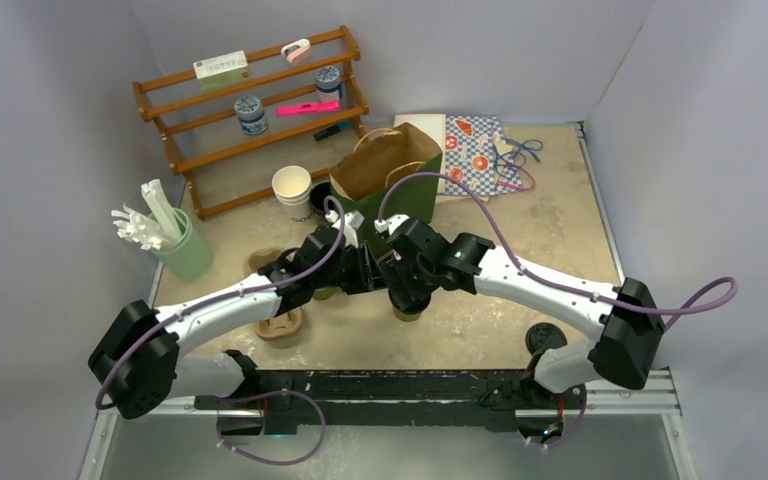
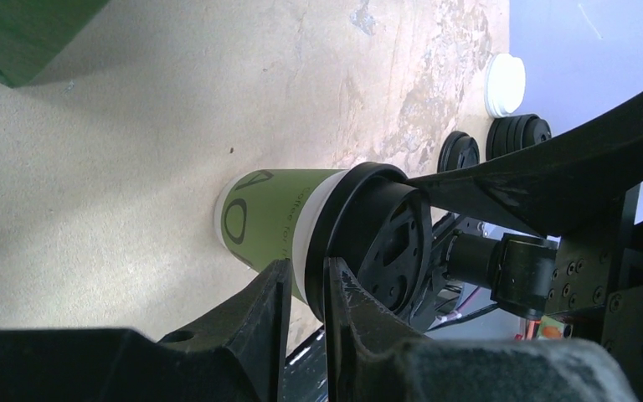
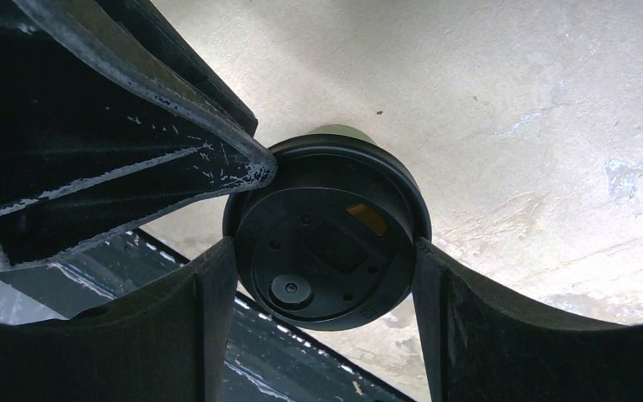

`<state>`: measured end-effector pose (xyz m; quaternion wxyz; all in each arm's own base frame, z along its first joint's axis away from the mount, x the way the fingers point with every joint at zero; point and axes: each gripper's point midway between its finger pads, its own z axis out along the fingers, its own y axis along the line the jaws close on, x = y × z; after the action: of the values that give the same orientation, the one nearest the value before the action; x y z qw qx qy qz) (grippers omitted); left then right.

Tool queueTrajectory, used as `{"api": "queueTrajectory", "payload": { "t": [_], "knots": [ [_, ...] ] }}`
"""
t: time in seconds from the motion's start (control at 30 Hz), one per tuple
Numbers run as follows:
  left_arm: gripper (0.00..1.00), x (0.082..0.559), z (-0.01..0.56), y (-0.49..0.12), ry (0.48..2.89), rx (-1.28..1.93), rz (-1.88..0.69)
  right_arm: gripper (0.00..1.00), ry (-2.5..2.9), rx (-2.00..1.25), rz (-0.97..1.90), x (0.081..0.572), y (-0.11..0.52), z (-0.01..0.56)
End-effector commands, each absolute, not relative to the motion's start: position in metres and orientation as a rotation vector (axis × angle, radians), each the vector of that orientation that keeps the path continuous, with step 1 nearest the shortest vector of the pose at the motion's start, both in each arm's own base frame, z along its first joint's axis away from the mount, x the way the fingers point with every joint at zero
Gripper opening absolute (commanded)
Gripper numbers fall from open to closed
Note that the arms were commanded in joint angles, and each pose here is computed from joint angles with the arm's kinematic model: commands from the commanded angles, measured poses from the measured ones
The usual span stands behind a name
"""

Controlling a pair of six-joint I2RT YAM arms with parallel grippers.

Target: Pack the takeout coffee

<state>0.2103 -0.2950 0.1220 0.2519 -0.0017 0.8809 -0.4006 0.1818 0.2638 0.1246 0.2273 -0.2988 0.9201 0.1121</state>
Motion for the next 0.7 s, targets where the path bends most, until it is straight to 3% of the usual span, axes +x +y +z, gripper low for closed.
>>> {"api": "queueTrajectory", "payload": {
  "t": [0.0,0.67],
  "knots": [
    [0.22,0.2,0.078,-0.264,2.578,-0.002,-0.839,0.56,2.694,-0.929,0.242,0.154,0.247,0.088],
    [0.25,0.186,0.06,-0.253,2.735,0.039,-0.716,0.56,2.871,-1.088,0.319,0.118,0.245,0.064]
  ]
}}
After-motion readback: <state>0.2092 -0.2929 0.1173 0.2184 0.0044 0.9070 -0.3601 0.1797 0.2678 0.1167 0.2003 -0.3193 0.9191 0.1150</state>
